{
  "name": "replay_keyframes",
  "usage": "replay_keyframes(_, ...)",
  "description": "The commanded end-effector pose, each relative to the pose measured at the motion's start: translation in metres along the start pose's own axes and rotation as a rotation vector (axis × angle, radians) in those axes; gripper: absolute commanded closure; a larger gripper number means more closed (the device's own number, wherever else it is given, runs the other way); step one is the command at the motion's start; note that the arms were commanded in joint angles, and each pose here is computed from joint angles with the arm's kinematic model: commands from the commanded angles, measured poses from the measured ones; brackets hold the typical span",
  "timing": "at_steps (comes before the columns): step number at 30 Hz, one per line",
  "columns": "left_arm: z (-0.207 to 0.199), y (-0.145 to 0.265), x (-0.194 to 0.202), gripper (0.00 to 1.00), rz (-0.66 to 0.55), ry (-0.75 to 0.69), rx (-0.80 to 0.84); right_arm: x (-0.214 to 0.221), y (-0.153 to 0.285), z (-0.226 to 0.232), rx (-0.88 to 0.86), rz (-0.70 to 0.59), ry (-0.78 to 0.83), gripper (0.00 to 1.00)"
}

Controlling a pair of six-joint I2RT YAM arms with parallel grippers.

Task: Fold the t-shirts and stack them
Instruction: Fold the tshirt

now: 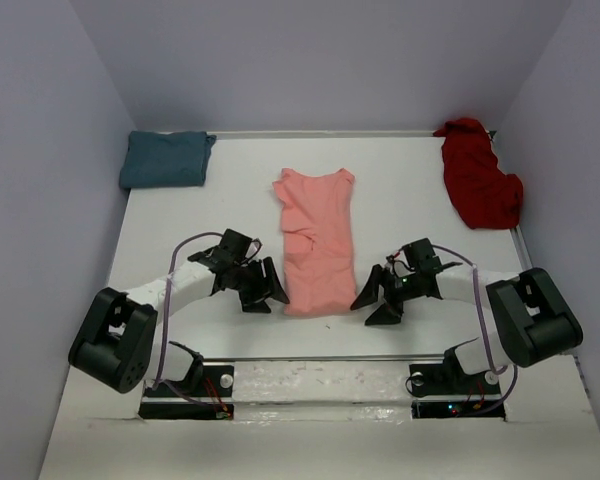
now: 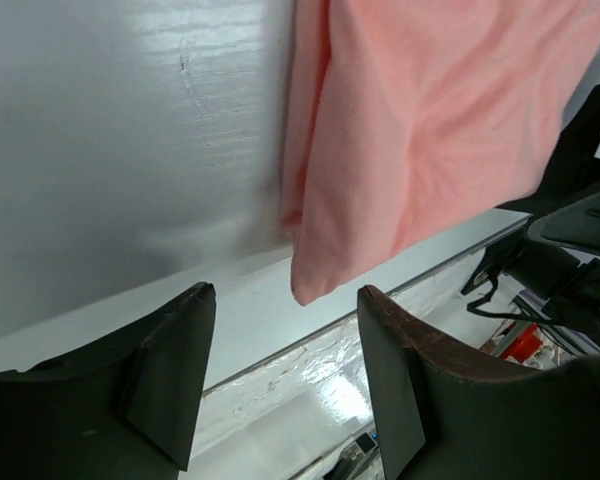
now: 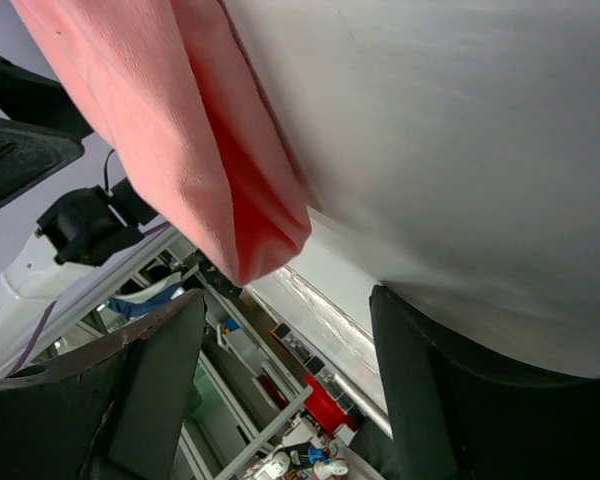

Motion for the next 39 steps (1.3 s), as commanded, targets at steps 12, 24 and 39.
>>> replay_keyframes(12,-0.018,0.005,-0.013,0.32,-0.05,-0.023,0.058,-0.037,-0.015,0.019,-0.045,-0.061,0.089,0.74)
replay_keyframes(24,-0.019,0.003,-0.014,0.32,-0.034,-0.026,0.056,-0.036,-0.016,0.015,-0.028,-0.051,0.076,1.0)
replay_keyframes(39,-0.031,-0.005,-0.008,0.41,0.019,-0.008,0.104,-0.04,-0.018,0.016,-0.021,-0.043,0.084,1.0)
Point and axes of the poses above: each gripper's point midway between its finger pads, its own y axis back along the fingers, its own z axis along the line the jaws close on, x = y × z, the point moved 1 cm from there along y, back along the fingers, and after that the axes turned 2 degrees about -y, right-handed, at the moved point
